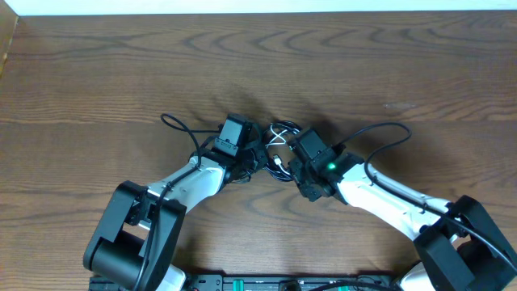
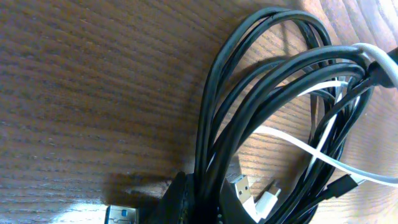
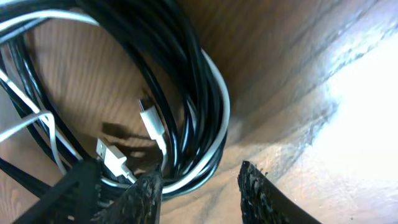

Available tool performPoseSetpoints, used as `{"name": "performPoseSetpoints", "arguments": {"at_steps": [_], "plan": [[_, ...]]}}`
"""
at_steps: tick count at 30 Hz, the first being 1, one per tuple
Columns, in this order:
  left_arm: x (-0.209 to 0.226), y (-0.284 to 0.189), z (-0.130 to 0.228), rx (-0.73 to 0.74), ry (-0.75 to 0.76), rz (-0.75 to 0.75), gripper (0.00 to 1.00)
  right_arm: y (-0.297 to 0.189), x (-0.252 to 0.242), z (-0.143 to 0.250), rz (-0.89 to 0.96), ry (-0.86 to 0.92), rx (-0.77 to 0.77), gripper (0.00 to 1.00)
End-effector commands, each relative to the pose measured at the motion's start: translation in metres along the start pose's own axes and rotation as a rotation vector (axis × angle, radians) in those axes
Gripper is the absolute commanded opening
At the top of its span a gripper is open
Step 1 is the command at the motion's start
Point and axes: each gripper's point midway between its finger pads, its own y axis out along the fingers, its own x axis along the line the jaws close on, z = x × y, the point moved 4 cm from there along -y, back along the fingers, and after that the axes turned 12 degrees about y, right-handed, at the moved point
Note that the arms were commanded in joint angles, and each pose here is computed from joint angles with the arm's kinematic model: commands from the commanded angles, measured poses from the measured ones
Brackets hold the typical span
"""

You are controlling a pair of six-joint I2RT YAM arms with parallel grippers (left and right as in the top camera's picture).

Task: Untangle cables

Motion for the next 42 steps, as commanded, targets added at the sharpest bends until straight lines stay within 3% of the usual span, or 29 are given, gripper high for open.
{"name": "performPoseSetpoints", "arguments": {"at_steps": [1, 17, 22, 28, 33, 42], "plan": [[-0.003, -0.003, -0.003, -0.007, 0.017, -0.003, 0.08, 0.002, 0.003, 0.001, -0.013, 0.014, -0.037, 0.36], [-0.006, -0.003, 0.001, 0.02, 0.015, 0.016, 0.07, 0.017, -0.008, -0.004, 0.042, 0.041, -0.065, 0.34], [-0.005, -0.003, 0.001, 0.02, 0.015, 0.016, 0.07, 0.024, -0.008, -0.003, 0.049, 0.04, -0.054, 0.26], [-0.004, -0.003, 0.0, 0.012, 0.022, 0.008, 0.08, 0.023, -0.005, -0.003, 0.038, 0.001, -0.049, 0.06], [-0.002, -0.003, -0.002, -0.004, 0.059, -0.012, 0.08, 0.02, -0.003, -0.003, 0.033, -0.056, -0.025, 0.01], [0.004, -0.003, -0.005, -0.029, 0.135, -0.058, 0.07, 0.004, 0.009, -0.003, -0.012, -0.247, 0.045, 0.01]]}}
